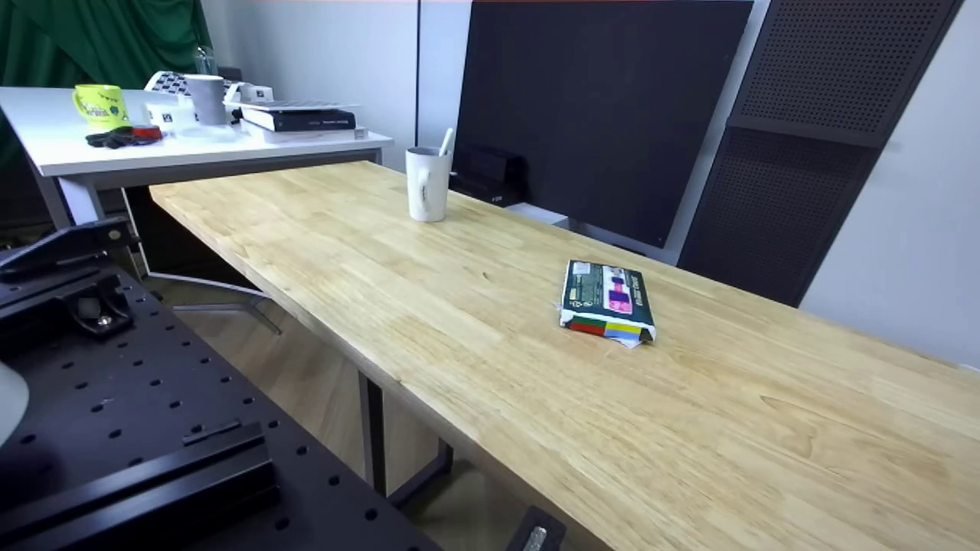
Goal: Take the spoon out of the mug and put it on the table
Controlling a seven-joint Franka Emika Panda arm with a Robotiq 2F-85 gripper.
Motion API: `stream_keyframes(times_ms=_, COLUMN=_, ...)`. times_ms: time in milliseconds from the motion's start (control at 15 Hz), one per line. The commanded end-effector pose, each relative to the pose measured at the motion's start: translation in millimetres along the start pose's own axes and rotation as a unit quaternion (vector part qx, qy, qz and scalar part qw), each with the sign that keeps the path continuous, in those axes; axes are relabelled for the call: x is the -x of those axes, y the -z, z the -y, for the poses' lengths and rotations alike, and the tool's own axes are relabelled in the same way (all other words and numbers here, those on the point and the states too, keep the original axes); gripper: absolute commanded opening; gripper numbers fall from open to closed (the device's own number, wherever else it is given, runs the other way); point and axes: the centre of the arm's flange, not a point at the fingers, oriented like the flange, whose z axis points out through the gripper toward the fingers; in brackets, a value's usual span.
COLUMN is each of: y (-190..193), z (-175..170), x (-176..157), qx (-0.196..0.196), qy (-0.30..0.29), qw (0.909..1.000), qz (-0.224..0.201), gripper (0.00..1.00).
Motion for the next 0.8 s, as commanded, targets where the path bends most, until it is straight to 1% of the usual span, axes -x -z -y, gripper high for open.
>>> stream_keyframes(times_ms=0, y=-3.2, z=-33.2, x=-55.5, qx=-0.047, qy=0.004, qw=0.9982, qz=0.037, gripper=1.0)
stream_keyframes(times_ms=333, y=-21.0, z=-61.2, x=-108.1, qx=-0.091, qy=-0.006, qw=0.9941, qz=0.058, gripper=1.0)
stream_keyframes(times_ms=733, y=-41.8, z=-63.6, x=-161.4, qx=-0.114, qy=0.003, qw=0.9894, qz=0.089, gripper=1.0)
